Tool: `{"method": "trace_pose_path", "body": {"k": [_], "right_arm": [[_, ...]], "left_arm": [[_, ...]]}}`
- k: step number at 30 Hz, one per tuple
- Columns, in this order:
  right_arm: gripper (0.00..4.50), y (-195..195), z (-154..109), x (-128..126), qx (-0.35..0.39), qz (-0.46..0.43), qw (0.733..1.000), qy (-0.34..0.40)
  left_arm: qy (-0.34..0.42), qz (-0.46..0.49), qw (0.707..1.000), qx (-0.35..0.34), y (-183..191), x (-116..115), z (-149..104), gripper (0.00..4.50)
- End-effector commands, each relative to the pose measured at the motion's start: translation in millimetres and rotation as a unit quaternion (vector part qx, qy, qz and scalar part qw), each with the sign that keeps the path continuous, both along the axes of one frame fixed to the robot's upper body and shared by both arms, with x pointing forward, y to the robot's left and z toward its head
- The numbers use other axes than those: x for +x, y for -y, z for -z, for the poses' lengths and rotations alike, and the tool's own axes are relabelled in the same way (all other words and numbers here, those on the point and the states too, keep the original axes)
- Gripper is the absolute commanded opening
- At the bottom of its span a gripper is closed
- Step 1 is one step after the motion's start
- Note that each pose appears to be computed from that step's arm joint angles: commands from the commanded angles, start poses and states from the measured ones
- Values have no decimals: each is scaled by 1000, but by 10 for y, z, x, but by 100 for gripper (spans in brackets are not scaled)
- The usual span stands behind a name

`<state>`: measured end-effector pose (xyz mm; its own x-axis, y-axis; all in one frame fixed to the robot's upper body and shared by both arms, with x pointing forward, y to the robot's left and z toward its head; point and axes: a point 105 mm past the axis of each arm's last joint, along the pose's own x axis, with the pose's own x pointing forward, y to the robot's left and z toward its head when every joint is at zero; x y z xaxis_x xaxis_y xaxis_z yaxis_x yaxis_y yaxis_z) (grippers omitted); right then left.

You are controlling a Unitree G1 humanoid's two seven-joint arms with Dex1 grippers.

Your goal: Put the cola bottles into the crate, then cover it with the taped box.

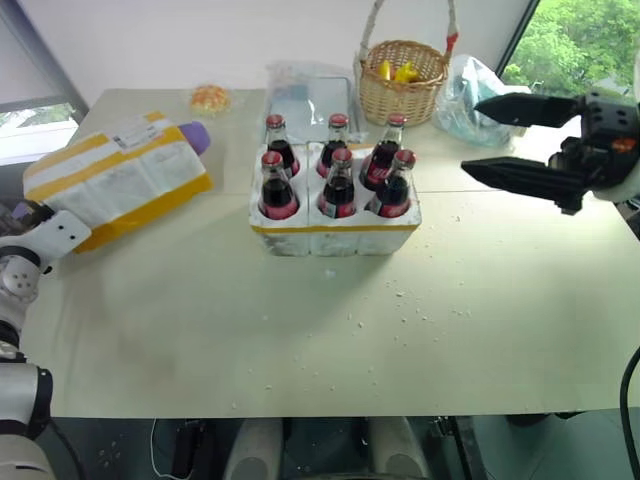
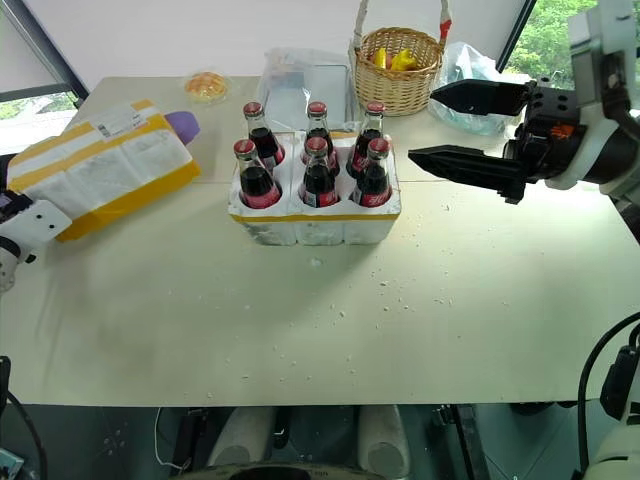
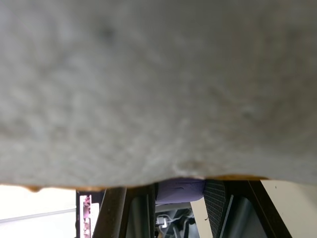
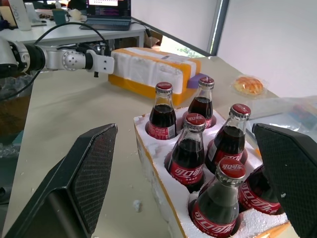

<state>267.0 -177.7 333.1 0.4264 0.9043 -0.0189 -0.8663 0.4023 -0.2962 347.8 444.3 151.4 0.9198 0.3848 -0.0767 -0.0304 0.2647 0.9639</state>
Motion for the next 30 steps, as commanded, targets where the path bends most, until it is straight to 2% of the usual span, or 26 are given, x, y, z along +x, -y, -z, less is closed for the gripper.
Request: {"method": "trace_pose_path", "body": {"k": [1,6,9,14,16,22,30], "right_arm": [[450,60,-134,-84,3,9,999,37],[450,146,-81,-121,14,4,1000,-3],[450,199,-54,-85,8,25,1000,11],[450,273,82,-72,19,23,999,-22],[450,296,102,-65,24,25,999,-26],[450,367,187,-1,33,44,998,-30],[450,383,281,43,40,51,997,-35]], "left_arm": [[42,-7,999,6,-110,-23,-395,112],[91,17,996,11,-87,2,-923,112],[119,45,992,11,8,41,-1201,112],[162,129,978,6,419,199,-1726,112],[167,148,975,-10,537,248,-1832,112],[149,250,957,1,1281,383,-2171,112],[103,331,938,23,2072,243,-2258,112]]}}
